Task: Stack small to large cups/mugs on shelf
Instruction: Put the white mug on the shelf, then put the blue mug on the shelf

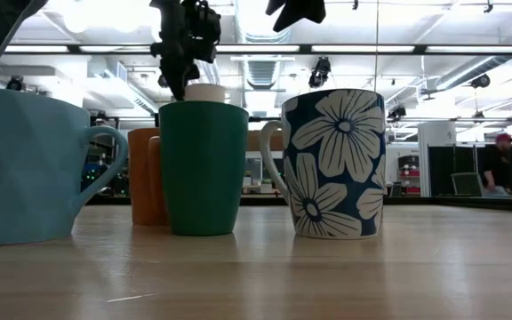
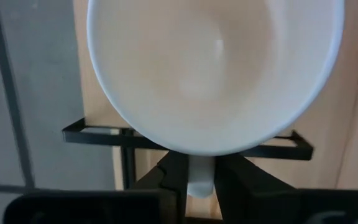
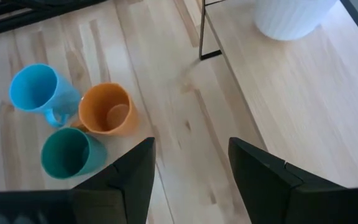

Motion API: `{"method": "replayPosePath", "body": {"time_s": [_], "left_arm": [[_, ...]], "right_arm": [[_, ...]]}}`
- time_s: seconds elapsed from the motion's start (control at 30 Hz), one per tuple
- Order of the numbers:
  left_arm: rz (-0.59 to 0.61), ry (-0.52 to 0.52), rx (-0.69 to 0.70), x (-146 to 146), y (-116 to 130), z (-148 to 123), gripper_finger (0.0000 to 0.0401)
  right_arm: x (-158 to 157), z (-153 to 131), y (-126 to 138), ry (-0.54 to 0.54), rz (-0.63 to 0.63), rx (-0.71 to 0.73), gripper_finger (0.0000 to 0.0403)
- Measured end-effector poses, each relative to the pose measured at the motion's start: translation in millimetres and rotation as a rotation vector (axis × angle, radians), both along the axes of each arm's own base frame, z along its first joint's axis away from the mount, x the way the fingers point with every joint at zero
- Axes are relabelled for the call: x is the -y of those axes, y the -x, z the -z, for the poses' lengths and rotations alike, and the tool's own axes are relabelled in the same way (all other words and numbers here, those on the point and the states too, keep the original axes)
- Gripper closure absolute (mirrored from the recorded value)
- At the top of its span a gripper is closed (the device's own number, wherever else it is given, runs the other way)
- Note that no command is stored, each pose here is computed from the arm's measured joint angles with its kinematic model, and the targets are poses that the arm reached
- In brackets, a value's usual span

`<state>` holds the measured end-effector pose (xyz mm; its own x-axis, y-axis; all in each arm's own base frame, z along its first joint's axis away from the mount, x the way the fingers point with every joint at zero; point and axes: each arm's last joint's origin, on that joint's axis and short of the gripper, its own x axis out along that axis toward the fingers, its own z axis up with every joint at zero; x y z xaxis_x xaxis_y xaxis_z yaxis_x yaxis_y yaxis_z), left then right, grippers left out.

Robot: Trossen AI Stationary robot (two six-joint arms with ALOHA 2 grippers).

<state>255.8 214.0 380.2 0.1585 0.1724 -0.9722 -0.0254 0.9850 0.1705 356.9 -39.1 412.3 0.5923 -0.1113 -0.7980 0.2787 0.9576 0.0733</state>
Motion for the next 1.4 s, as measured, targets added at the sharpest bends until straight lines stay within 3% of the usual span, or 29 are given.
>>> {"method": "replayPosePath", "body": {"time_s": [0.13,0.47,0.67,0.83,1.07,1.23,1.4], "left_arm": [[0.005,0.019,0.022,1.3,0.0,-1.2,0.0331],[0.004,0.008,0.014,1.3,0.7,-1.6,0.0323],[-0.020,-0.092,-0.010,3.1,7.1,-14.2,0.0322],[-0.098,-0.169,0.076,15.6,19.4,-43.3,0.0322],[-0.207,-0.159,0.282,70.8,44.7,-81.1,0.0322],[-0.091,0.004,0.376,130.1,46.8,-84.4,0.0322],[-0.063,0.125,0.352,177.2,43.9,-71.7,0.0322]], "right_arm": [[0.0,0.3,0.3,0.000,0.000,-0.004,0.0207],[0.0,0.4,0.2,0.002,-0.002,-0.005,0.0207],[0.3,0.2,-0.1,0.003,-0.002,-0.001,0.0207],[6.7,-1.3,-0.6,0.007,0.008,0.019,0.0207],[11.5,-20.9,1.1,-0.220,-0.062,0.164,0.0207],[-1.0,-23.0,1.5,-0.289,-0.115,0.159,0.0207],[-20.2,-18.5,5.3,-0.344,-0.141,0.079,0.0207]]}}
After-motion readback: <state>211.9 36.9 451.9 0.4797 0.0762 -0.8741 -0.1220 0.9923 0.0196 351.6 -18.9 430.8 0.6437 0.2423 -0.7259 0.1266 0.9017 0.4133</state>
